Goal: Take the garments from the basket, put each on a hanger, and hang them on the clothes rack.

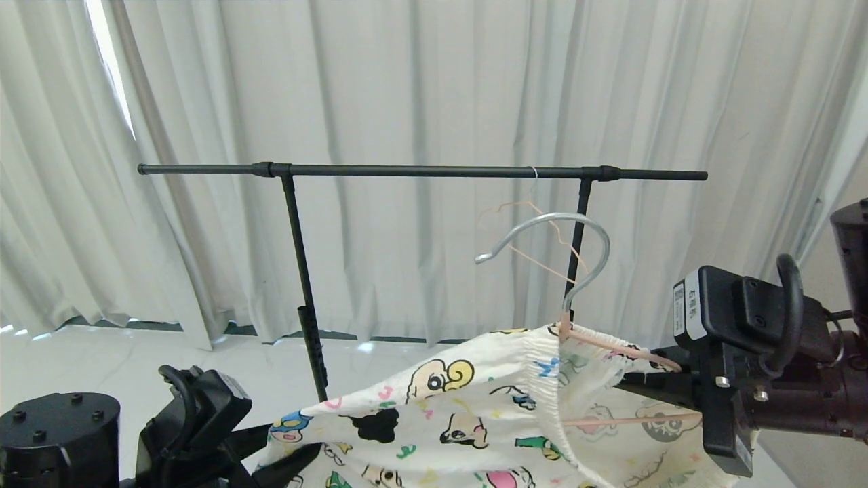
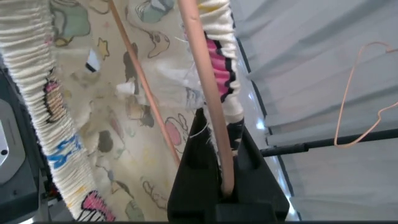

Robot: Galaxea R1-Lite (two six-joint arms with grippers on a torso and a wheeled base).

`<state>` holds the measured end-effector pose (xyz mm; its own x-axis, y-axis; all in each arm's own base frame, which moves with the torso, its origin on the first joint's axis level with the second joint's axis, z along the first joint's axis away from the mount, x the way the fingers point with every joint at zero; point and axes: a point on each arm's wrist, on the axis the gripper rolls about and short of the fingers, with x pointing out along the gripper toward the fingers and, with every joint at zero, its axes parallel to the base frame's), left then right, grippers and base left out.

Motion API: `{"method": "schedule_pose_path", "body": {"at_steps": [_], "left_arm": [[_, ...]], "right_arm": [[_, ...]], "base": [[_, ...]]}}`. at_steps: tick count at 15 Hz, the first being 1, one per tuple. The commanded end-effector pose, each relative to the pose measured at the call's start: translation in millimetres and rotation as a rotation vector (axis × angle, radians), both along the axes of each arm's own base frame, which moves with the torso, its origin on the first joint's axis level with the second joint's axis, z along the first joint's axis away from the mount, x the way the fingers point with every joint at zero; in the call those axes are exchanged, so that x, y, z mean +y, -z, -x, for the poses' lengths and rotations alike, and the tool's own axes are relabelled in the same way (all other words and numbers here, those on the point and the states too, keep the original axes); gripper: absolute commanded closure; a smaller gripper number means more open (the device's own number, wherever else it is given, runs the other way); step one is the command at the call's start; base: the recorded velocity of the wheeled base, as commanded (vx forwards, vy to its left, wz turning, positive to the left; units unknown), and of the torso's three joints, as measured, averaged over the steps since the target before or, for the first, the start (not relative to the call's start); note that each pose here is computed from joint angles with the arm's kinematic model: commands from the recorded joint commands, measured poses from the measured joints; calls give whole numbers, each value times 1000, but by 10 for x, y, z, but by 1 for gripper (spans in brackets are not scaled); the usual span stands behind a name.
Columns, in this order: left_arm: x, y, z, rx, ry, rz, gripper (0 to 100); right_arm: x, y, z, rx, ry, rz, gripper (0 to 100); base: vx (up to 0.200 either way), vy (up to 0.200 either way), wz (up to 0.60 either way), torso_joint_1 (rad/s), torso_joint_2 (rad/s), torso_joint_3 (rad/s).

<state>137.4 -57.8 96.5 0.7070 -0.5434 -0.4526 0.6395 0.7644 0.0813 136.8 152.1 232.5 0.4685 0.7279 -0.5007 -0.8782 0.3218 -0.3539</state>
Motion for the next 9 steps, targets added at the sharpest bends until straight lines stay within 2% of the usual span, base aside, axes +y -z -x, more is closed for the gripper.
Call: {"method": "schedule_pose_path", "body": {"at_steps": [1, 6, 9], "left_arm": [[67, 30, -31, 17, -50, -6, 100], [331, 144, -93, 84, -231, -24, 100], [330, 131, -52, 62, -216, -37, 100]], "right_arm": [[-11, 4, -11, 0, 10, 2, 100], [-73, -10, -82, -12, 58, -10, 100], [-61, -11, -99, -16, 59, -15, 100]], "base": [[0, 0, 0, 0, 0, 0], [0, 0, 0, 0, 0, 0], [0, 0, 0, 0, 0, 0]]}}
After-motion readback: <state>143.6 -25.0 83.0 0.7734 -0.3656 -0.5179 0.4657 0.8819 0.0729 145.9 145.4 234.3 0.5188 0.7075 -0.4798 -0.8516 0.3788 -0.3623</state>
